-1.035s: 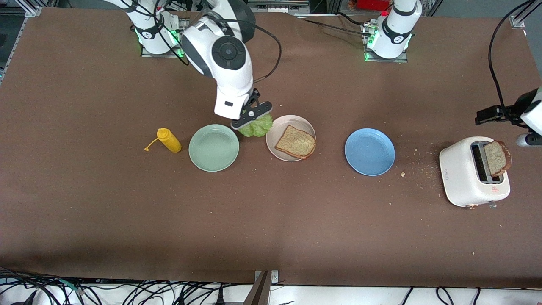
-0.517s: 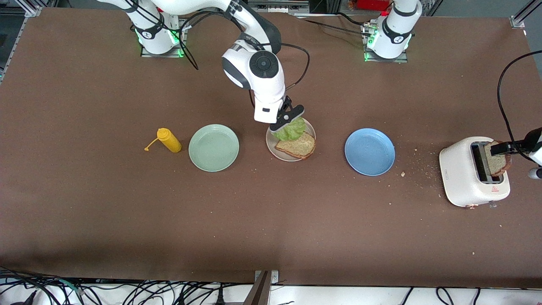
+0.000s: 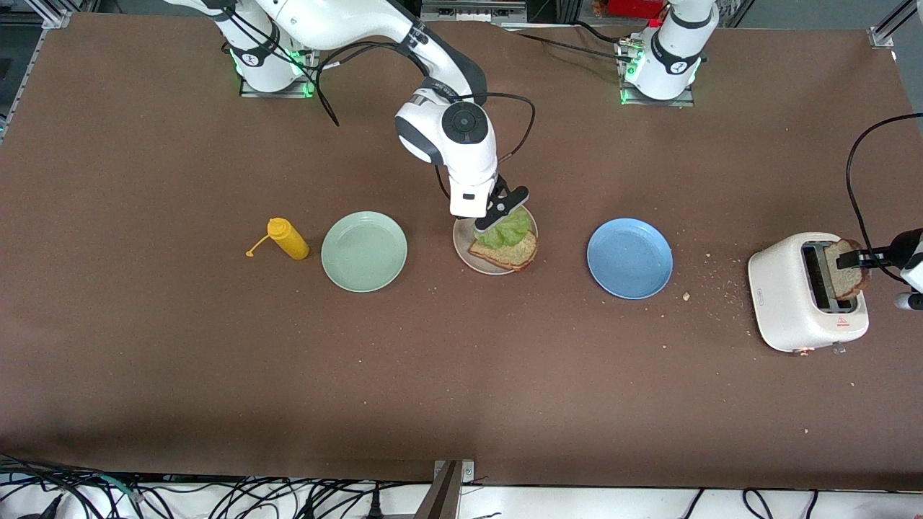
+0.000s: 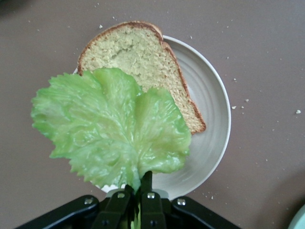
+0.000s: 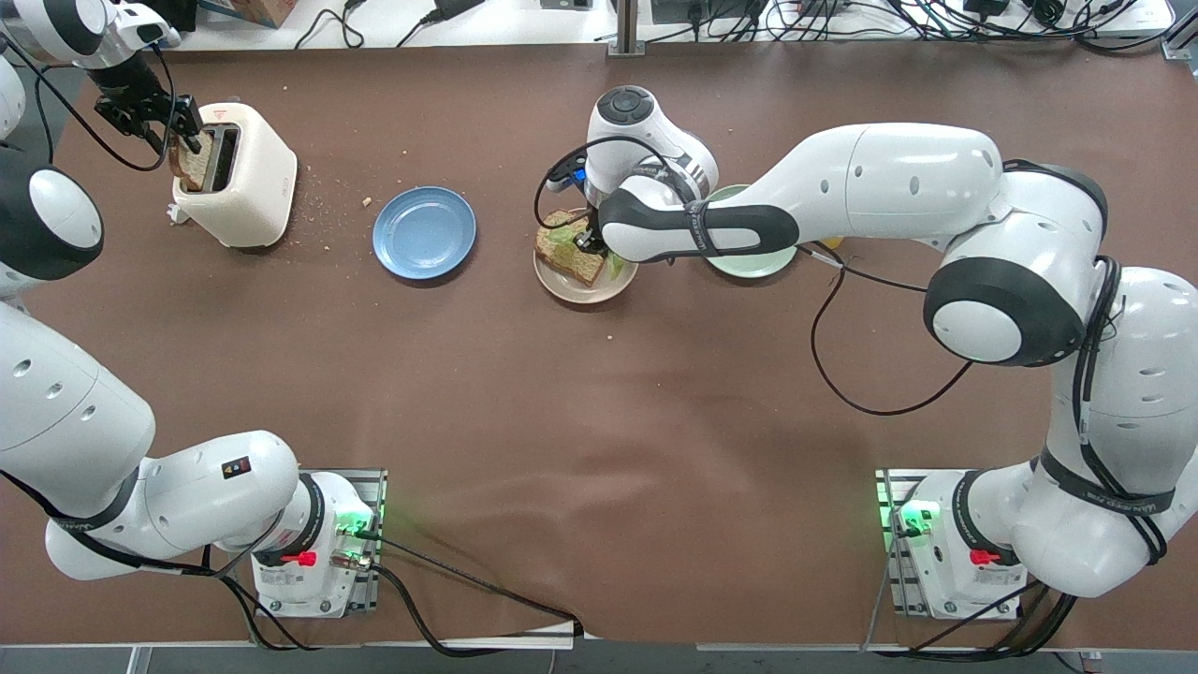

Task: Make sandwich in beige plate with both arms
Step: 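Lower the lettuce onto the toast while the left gripper grasps toaster toast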

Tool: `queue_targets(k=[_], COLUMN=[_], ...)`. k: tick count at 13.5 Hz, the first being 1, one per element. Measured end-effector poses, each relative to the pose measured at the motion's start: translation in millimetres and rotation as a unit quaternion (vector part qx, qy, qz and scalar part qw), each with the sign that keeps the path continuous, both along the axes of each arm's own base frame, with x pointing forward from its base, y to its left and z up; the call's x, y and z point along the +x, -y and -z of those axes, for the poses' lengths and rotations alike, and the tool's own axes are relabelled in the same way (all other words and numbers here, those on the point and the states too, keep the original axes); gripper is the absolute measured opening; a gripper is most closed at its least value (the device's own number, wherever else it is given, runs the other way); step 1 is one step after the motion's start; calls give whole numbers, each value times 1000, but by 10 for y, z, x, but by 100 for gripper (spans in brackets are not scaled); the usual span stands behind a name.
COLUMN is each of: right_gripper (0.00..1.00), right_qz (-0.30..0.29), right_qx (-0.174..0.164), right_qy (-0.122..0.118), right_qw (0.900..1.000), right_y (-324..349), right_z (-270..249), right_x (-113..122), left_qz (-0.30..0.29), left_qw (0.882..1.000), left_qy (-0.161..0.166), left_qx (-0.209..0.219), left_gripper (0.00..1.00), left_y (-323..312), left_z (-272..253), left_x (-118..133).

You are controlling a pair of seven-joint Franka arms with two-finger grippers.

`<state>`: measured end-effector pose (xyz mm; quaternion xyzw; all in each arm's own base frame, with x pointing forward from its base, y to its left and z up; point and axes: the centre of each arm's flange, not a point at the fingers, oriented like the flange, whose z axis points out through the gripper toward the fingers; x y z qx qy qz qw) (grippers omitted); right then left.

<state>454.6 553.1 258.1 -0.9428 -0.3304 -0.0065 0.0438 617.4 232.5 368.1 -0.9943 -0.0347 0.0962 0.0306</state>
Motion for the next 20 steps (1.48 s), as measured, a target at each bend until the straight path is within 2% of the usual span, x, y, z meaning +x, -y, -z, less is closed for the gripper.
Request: queue_targets(k=[1,3,4,9,11,16,20], right_gripper=[6,21,32,85,100,100,100], right_qz=[-1,-1,-1,0,0,0,1], right_qx=[-2,-3,-2,1,0,-4,-6], right_qy=[0,1,2,4,4,2,4], right_qw=[1000,1000,1000,1000,1000,1000,1000], right_y=[5,9,6,-2,-1,10,34], right_z=[30,32,23,-9,-10,-4,-38], right_x=[2,12,17,37,38,38,81], left_qz=[0,2,3,11,17,64,80], left_qw=[1000,1000,1000,1000,1000,997,996], left_qy=[2,6,7,18,20,39,35], left_qx=[0,1,1,4,4,0,-4], left_gripper=[44,23,14,10,8,8,8], left_y=[-7,4,11,1,15,649,929], left_z=[-13,-54,-65,-196,-376,-1134,-1285], left_x=[3,24,30,51,13,-28,-50])
